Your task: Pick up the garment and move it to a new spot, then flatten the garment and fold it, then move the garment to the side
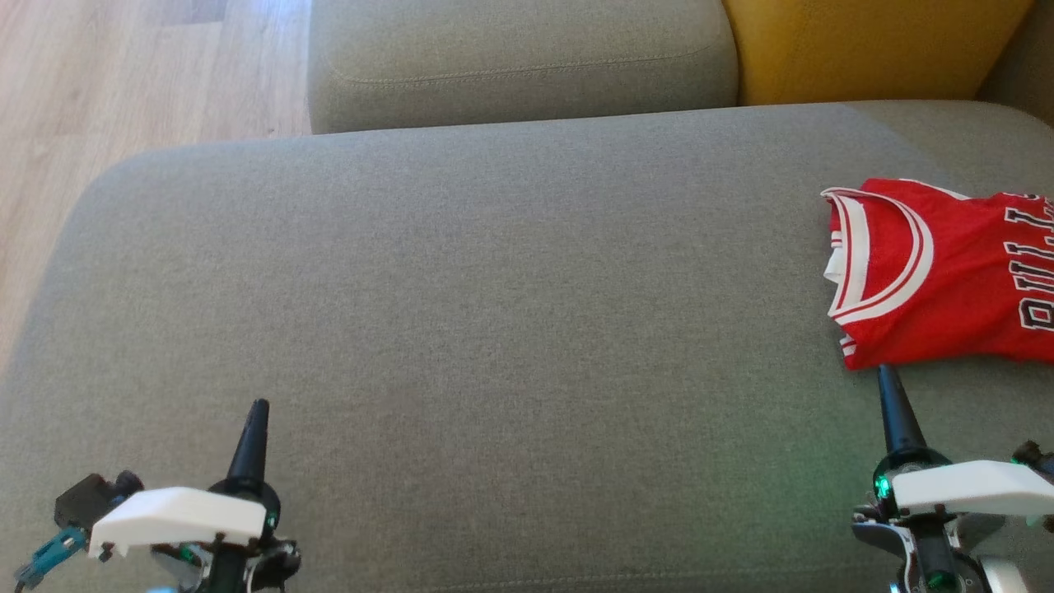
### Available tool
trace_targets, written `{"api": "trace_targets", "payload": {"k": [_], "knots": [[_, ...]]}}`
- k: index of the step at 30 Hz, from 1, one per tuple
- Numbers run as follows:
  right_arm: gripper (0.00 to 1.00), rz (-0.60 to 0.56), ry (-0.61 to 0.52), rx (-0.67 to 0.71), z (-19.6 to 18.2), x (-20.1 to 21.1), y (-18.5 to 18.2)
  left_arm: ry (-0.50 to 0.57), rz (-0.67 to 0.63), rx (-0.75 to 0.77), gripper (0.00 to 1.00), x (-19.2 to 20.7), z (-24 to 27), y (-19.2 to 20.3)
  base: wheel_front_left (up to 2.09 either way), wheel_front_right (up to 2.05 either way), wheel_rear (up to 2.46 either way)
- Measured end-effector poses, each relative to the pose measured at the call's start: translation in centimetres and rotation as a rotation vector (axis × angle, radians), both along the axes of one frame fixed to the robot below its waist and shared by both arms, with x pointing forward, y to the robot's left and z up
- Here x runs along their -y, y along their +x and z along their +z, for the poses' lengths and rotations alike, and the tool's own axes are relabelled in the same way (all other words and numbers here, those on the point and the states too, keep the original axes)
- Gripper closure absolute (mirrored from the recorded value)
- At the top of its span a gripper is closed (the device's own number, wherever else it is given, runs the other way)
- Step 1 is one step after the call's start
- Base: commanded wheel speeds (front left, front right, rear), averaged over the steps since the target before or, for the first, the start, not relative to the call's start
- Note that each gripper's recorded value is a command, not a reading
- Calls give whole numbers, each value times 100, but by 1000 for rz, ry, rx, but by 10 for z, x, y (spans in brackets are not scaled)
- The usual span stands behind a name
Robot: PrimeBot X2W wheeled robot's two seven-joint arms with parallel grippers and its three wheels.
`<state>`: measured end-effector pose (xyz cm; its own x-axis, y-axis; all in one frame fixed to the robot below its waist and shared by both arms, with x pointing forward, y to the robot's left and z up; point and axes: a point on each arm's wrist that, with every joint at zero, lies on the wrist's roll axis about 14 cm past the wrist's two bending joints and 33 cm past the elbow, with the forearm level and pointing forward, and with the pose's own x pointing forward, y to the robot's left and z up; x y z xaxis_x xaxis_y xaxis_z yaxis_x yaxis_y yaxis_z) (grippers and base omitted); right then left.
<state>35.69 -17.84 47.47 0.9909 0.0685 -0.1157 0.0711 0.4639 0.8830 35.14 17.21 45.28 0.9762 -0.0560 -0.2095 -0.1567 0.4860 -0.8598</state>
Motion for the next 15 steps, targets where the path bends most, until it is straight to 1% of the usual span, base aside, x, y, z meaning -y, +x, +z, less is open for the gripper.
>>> {"api": "trace_targets", "payload": {"k": [15], "knots": [[100, -53, 186, -4, -1, 9, 5, -192, 51, 14, 100, -8, 5, 8, 0, 0, 0]]}}
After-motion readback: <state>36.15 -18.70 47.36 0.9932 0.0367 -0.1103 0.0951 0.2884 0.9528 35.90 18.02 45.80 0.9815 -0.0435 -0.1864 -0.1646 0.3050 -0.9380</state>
